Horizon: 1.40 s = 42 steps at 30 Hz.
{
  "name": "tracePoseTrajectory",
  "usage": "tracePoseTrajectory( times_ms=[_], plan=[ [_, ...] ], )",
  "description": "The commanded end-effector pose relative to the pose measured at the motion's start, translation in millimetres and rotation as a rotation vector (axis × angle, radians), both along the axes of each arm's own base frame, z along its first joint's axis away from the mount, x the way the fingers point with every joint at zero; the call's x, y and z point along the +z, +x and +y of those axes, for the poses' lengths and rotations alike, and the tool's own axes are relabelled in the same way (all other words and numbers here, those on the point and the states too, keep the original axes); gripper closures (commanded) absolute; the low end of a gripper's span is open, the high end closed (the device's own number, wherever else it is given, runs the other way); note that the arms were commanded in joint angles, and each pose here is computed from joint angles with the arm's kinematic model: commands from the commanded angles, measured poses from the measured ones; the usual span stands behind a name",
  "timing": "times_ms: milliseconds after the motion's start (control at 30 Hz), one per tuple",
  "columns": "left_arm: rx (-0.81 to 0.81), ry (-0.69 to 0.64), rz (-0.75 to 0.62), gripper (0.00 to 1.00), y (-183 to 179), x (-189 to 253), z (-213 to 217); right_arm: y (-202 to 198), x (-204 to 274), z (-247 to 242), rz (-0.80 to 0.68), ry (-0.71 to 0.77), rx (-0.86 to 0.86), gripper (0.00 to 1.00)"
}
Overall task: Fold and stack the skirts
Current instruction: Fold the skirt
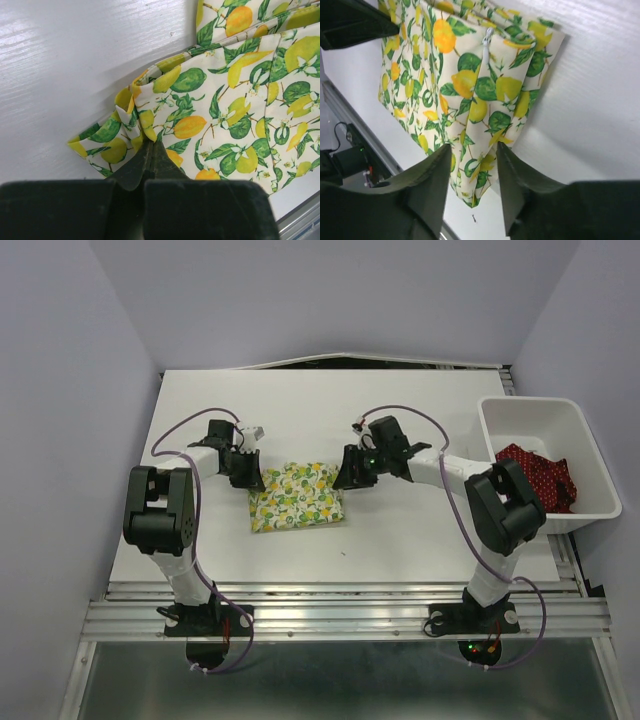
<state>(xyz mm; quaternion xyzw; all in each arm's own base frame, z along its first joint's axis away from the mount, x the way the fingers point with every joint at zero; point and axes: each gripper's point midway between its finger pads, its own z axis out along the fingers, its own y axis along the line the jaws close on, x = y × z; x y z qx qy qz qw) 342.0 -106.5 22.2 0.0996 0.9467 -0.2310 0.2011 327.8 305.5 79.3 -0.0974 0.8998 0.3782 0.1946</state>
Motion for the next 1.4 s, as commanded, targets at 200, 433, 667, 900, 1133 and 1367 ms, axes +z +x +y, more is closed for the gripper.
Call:
tracePoseTrajectory(
  times_ms=[200,433,667,900,1133,1367],
  plan=[
    [0.012,0.027,-0.032,0.99,0,12,8,-41,-9,9,0.163,0.106,0.111,0.52],
    [0.012,0.028,-0.026,0.99,-2,8,8,-39,-28,10,0.204,0.079,0.126,0.62],
    [0.012,0.059,-0.023,1.0,0,6,13,-39,-32,-1,0.161,0.029,0.089,0.99],
    [0.014,0.097,-0.021,1.0,3,2,20,-41,-31,-4,0.13,0.01,0.115,0.95],
    [-0.07,-0.011,-0.104,0.77,1,34,1,-20,50,15,-0.059,0.148,0.153,0.31],
    [-0.005,0.016,-0.266,0.62,20,79,7,13,105,31,-0.26,0.174,0.17,0.42]
  ],
)
